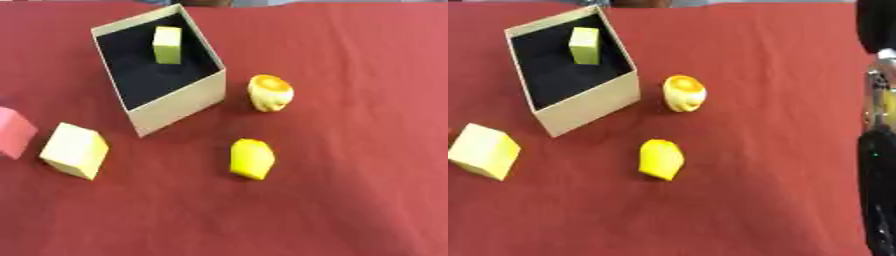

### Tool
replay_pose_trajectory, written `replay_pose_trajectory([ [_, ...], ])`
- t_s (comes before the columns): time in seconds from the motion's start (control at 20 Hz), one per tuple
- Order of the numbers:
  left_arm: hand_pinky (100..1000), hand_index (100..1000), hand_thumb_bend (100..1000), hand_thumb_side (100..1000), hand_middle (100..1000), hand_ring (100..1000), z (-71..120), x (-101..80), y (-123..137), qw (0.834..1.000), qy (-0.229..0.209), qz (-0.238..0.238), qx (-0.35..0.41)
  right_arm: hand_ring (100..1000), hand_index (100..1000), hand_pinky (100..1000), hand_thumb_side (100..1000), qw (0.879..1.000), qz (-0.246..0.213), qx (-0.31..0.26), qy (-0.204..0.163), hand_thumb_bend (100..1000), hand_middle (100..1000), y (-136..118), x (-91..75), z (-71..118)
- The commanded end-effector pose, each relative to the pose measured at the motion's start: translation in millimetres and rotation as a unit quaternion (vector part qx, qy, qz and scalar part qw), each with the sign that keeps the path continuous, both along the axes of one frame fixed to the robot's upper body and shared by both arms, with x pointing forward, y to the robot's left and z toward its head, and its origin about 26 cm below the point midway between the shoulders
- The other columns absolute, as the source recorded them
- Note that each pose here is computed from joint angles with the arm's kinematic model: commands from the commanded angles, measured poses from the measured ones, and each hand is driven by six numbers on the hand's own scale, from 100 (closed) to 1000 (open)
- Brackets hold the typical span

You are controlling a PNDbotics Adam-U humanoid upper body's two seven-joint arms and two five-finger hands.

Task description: Pick up objects on the table and place them in the box.

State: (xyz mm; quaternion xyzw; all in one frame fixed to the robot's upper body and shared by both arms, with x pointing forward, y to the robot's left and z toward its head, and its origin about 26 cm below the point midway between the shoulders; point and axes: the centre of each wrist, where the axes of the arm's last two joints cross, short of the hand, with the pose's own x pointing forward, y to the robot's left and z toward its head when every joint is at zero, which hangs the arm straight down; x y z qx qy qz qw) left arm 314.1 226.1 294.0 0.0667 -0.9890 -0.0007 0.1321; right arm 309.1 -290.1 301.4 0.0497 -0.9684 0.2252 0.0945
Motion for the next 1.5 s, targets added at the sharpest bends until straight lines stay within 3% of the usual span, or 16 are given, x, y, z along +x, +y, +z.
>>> replay_pose_trajectory([
  [0.05, 660, 809, 192, 667, 690, 672, 7.5, -4.1, 3, 1.000, -0.015, 0.005, 0.004, 967, 798, 904, 646, 0.999, -0.017, -0.042, -0.018, 100, 532, -4, -7.0, 9.5],
  [0.2, 661, 809, 192, 667, 690, 673, 5.8, -4.1, 6, 1.000, -0.011, 0.010, 0.009, 977, 812, 894, 644, 0.994, -0.048, -0.091, -0.026, 100, 544, -11, -9.8, 10.4],
  [0.4, 662, 810, 194, 664, 691, 674, 4.1, -4.3, 8, 1.000, -0.007, 0.016, 0.016, 981, 828, 871, 594, 0.976, -0.100, -0.182, -0.060, 100, 575, -22, -16.0, 18.1],
  [0.7, 662, 810, 195, 656, 693, 675, 5.6, -5.0, 14, 0.999, -0.010, 0.029, 0.029, 999, 850, 856, 609, 0.937, -0.166, -0.292, -0.097, 100, 634, -34, -23.1, 29.9],
  [0.9, 660, 810, 185, 657, 693, 675, 2.7, -5.8, 21, 0.998, -0.001, 0.044, 0.048, 1000, 863, 848, 641, 0.904, -0.194, -0.363, -0.115, 100, 688, -35, -27.7, 34.7],
  [1.15, 657, 810, 176, 660, 693, 674, 0.1, -7.0, 27, 0.996, 0.009, 0.054, 0.075, 1000, 871, 848, 670, 0.872, -0.197, -0.426, -0.138, 100, 713, -31, -28.4, 36.2],
  [1.5, 655, 810, 170, 666, 693, 673, -0.5, -7.2, 28, 0.995, 0.012, 0.050, 0.082, 1000, 886, 870, 717, 0.855, -0.161, -0.471, -0.145, 100, 724, -12, -23.6, 34.4],
])
